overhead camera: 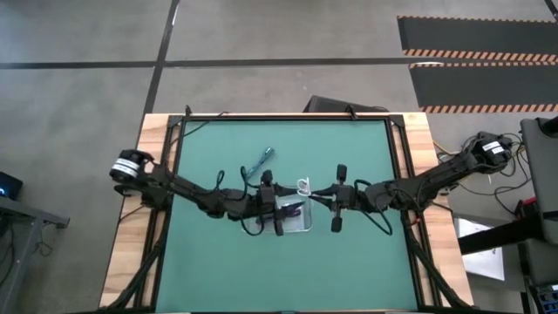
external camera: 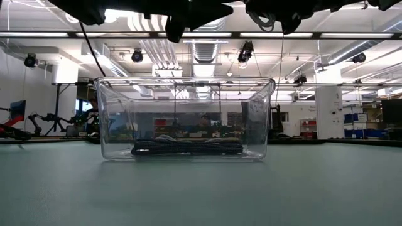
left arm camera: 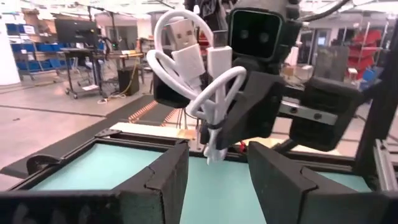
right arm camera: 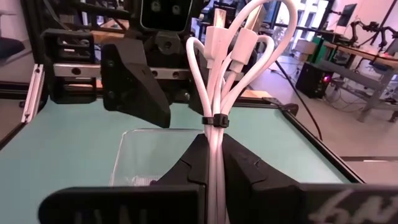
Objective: Pick and place USB-C Cables
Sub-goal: Put the white charger cable into the transparent bin
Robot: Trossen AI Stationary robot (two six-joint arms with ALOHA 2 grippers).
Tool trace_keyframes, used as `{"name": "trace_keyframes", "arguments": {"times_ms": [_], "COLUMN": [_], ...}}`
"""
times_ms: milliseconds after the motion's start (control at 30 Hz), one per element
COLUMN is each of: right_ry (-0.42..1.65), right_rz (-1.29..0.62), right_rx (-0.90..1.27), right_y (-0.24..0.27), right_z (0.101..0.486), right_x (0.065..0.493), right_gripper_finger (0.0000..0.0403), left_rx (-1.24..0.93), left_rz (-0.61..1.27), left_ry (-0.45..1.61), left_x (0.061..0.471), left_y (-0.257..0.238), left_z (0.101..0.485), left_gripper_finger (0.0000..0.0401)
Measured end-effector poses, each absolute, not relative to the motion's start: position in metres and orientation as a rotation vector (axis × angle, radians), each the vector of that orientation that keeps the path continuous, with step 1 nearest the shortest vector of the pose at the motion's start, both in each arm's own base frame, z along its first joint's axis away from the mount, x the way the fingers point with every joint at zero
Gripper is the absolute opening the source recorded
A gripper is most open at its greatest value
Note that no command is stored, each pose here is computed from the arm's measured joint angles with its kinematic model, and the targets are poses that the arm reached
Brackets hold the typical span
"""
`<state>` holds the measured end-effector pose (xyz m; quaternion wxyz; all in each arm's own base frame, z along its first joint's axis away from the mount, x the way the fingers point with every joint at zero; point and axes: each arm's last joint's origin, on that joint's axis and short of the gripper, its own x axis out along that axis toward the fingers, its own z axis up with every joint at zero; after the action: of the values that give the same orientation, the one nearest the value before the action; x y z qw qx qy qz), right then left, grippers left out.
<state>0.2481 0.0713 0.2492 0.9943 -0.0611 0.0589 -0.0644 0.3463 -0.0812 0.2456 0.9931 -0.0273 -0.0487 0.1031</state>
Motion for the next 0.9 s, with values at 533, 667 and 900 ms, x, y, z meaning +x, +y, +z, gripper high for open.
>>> {"name": "trace_keyframes", "arguments": {"times_ms": [533,667,900], "right_ry": [0.115,0.113,0.118], "right_rz": [-0.137,-0.137,-0.141], "right_rx": [-0.125,-0.124,-0.127], "right_y": [0.071,0.071,0.071], "right_z": [0.25,0.25,0.249], "right_x": [0.248,0.248,0.248], "right_gripper_finger": [0.0013,0.0013,0.0013], "left_rx": [-0.101,-0.104,-0.108], "left_rz": [0.147,0.157,0.201], "left_ry": [-0.253,-0.258,-0.26], "left_x": [0.361,0.362,0.364], "left_y": [-0.075,-0.073,-0.068], "left_z": [0.249,0.25,0.25], "left_gripper_finger": [0.015,0.015,0.015]}}
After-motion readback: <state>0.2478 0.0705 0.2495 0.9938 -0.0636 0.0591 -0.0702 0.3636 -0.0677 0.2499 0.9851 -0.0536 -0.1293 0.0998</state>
